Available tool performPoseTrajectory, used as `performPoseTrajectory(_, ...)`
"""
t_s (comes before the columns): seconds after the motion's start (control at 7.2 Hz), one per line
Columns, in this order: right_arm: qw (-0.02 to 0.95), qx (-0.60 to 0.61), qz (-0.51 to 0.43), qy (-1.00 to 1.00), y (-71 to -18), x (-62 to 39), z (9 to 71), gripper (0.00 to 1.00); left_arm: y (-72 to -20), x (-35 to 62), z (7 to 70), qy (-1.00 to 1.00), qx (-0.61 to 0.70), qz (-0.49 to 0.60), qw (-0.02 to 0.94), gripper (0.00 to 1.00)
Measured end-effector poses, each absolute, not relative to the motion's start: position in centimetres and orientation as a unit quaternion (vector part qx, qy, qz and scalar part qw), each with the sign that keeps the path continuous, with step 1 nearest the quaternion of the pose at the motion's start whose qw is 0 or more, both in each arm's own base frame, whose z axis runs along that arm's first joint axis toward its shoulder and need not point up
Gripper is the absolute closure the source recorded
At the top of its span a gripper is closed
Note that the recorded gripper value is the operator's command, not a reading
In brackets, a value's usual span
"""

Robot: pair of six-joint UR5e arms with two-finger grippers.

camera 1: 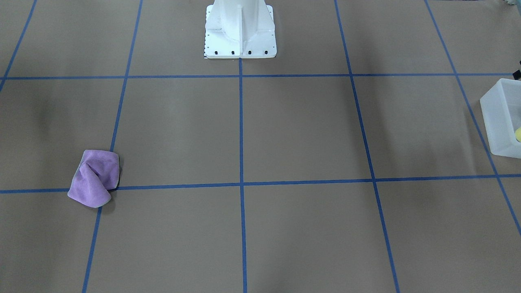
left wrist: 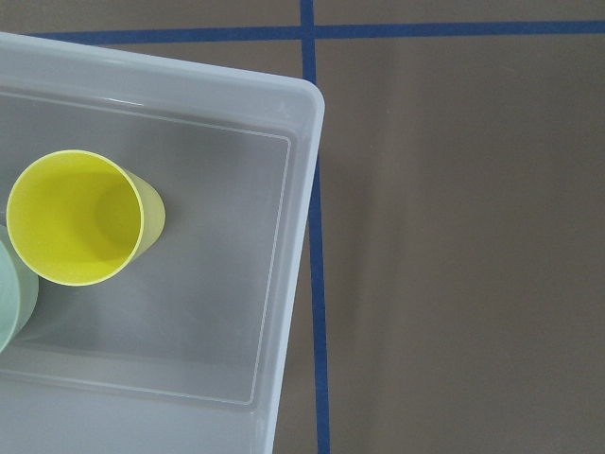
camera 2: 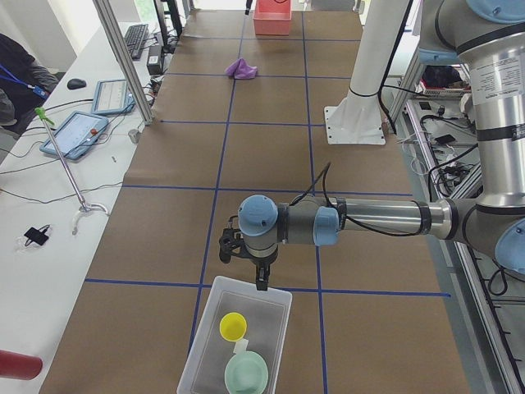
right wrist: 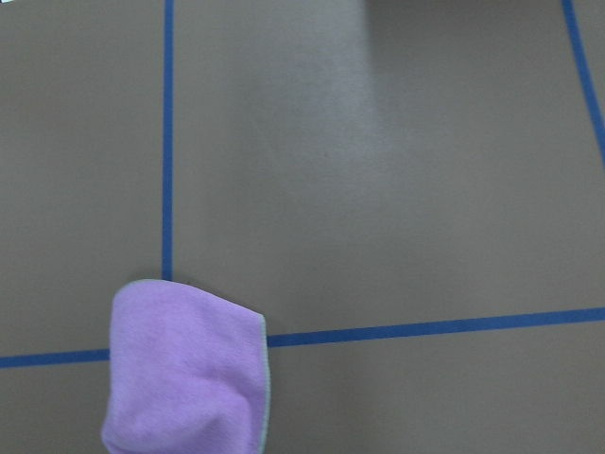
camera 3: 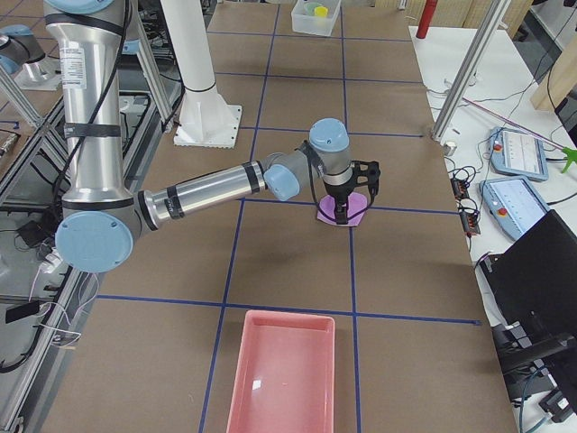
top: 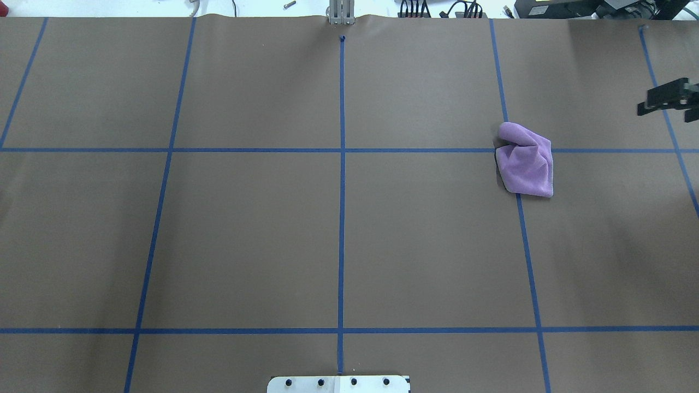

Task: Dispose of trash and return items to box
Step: 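Reach the right gripper down to the purple cloth and pinch it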

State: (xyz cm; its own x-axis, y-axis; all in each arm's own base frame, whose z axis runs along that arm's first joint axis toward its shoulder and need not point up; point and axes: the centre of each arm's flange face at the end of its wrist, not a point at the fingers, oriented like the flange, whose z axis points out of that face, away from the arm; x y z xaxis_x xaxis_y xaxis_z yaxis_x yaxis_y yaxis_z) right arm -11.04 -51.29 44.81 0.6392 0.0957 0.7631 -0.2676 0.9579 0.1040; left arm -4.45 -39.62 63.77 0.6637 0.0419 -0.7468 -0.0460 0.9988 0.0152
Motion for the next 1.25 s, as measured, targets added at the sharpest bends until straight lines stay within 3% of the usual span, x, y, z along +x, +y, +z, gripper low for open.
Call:
performPoseTrajectory(0.42,0.904,0.110,0.150,-0.385,-53.8,-26.7,39.6,0.04,-39.7,-4.7,63.6,0.409,0.000,0.022,0.912,0.02)
performPoseTrajectory(0.69,0.916,0.127,0.151,-0.349,-53.3,-32.0,41.0,0.42,-39.7,-4.7,63.6,0.409,0.001,0.022,0.912,0.02)
performPoseTrajectory(0.97,0.920,0.127,0.150,-0.338,-52.7,-32.7,42.3,0.54,-39.7,-4.7,63.6,0.409,0.001,0.022,0.912,0.02)
performPoseTrajectory(1.25,0.922,0.124,0.151,-0.334,-52.2,-32.3,43.0,0.55,-39.7,-4.7,63.6,0.410,0.001,0.021,0.912,0.02)
